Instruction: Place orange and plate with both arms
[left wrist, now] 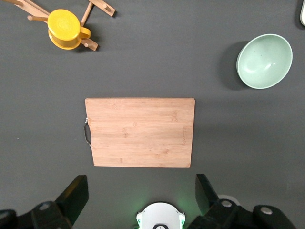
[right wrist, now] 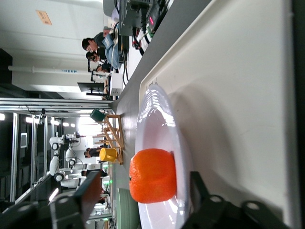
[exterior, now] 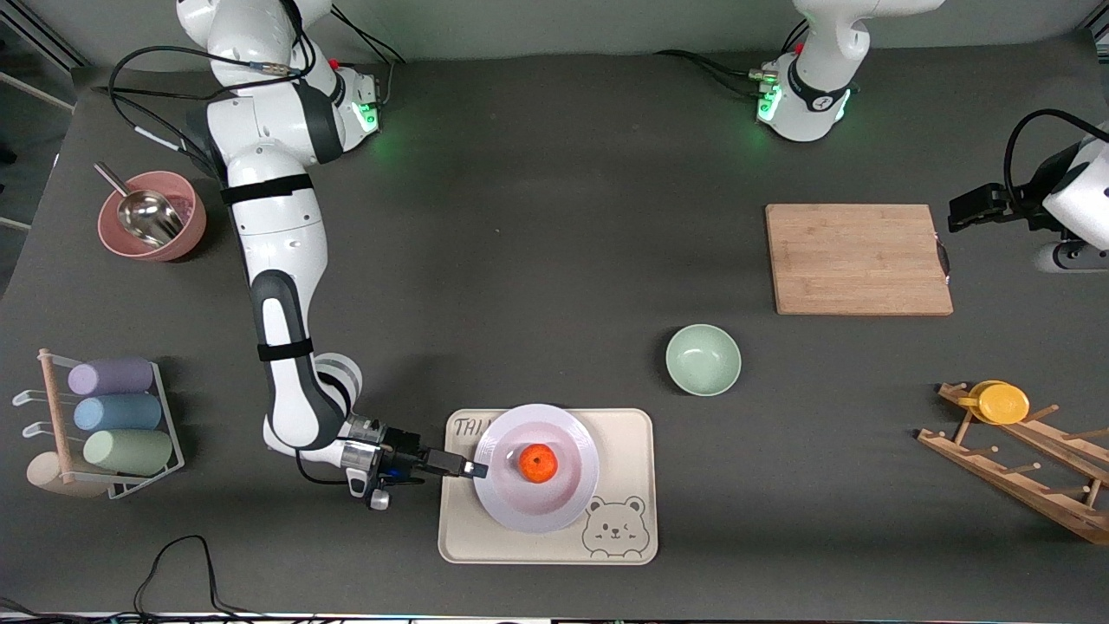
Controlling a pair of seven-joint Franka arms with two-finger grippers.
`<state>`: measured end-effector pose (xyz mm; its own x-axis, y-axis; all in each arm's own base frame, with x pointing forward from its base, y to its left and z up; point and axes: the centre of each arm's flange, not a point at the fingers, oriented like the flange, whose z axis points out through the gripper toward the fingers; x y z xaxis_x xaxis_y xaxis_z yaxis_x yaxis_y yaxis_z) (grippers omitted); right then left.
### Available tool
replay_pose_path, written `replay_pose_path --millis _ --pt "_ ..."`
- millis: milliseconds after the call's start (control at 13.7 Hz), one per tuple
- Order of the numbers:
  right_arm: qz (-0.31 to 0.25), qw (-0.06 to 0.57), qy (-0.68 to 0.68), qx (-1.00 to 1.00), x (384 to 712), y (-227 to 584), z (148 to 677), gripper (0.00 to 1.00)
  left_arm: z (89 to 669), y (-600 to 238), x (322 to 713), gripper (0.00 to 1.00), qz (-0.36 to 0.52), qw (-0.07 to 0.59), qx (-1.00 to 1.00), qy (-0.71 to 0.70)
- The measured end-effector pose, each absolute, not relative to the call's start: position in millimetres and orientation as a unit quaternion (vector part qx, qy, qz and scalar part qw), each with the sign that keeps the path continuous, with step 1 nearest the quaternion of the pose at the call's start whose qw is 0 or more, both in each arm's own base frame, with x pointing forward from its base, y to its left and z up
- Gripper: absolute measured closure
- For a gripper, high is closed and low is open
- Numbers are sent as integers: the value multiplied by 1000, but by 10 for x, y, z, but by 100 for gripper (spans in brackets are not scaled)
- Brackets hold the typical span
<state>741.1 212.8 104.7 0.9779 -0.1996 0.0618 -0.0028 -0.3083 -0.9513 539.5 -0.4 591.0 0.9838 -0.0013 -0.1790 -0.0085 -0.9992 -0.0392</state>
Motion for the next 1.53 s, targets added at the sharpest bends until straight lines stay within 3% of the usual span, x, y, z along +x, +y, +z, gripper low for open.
replay_pose_path --millis 73,364,728,874,1165,1529 --pt "-82 576 54 -811 7417 2116 1074 1 5891 -3 5403 0 82 21 -996 1" --pt "-45 512 51 -857 7500 1768 1270 0 5779 -6 5348 0 69 21 -997 -4" --pt "-12 489 46 -871 7568 1464 1749 0 5785 -9 5337 0 69 22 -997 -11" --pt "4 432 23 -901 7571 1367 1963 0 5786 -11 5337 0 69 22 -997 -12" --pt "5 274 -20 -961 7494 1064 3044 0 5826 -13 5346 0 64 22 -998 -13" --pt "18 159 -41 -986 6833 412 4257 0 5869 8 5382 0 59 23 -998 -16"
